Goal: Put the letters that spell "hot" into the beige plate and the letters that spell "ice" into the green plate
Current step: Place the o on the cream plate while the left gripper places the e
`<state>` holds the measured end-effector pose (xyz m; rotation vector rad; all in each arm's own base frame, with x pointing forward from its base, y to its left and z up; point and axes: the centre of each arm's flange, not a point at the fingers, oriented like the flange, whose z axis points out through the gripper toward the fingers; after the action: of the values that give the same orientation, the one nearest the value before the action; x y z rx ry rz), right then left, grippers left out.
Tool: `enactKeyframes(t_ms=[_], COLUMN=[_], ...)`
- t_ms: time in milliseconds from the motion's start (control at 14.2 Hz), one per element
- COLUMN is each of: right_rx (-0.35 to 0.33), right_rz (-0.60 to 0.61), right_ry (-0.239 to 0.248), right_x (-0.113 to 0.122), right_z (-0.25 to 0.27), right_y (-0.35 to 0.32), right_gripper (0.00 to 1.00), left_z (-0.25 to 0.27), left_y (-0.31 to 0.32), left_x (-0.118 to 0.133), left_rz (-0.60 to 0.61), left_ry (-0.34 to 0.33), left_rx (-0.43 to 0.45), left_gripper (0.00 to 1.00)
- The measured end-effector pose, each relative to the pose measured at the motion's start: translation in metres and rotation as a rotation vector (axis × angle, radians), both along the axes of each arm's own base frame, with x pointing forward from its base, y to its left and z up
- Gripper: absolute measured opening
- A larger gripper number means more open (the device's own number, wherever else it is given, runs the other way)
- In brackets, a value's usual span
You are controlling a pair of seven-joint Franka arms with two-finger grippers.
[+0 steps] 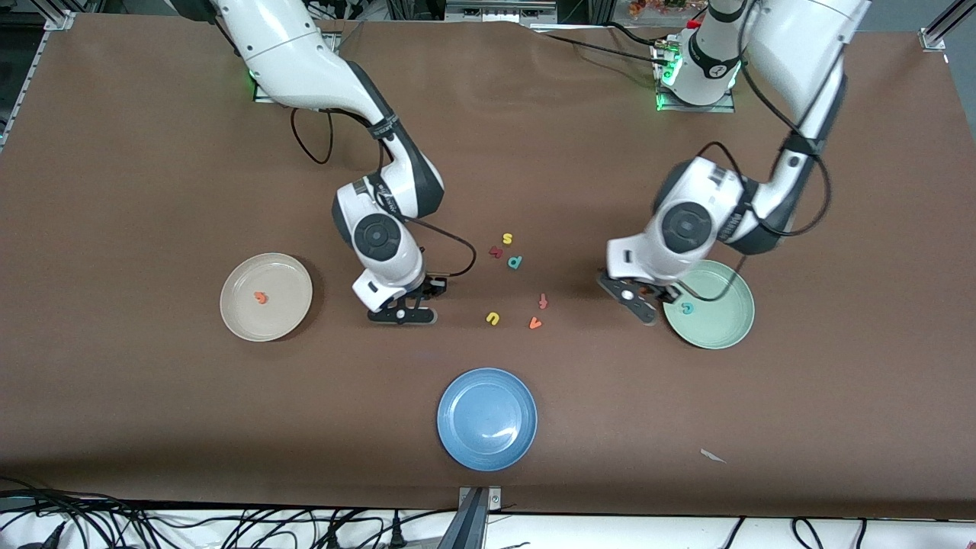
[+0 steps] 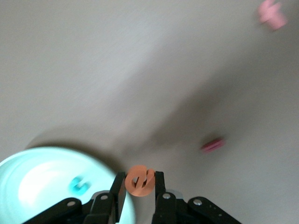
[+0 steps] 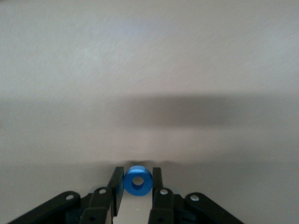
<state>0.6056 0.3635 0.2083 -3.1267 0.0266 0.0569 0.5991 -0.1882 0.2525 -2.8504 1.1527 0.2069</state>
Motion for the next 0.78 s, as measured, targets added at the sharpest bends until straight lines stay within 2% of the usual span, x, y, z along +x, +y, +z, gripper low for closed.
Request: enactKeyframes(t_ms=[212,353,494,776], right_rx=[-0.034,-0.053,-0.069,-0.085], right_rz=[0.026,0.054,0.097,0.186], right_ry=[0.037,0.045,0.053,0.028], right_x=[0.021,0.025,0.021,-0.001], right_z=[0.026,0.037,0.042,0.034], right_y=[-0.049,-0.081,-0.117,-0.202], right_gripper=[0.29,0.29,0.29,0.29], left_z=[-0.011,-0.022,-0.032,-0.036], left_y=[0.066,0.089,0.099,0.104], left_x=[0.009,0.008,0.005,0.004], left_rz=[0.032,0.061,0.074,0.082], left_ry=[0.031,0.045,0.055,0.059], left_rx=[-0.002,-0.005,-0.008,-0.01], left_gripper=[0.29,0.29,0.29,0.29])
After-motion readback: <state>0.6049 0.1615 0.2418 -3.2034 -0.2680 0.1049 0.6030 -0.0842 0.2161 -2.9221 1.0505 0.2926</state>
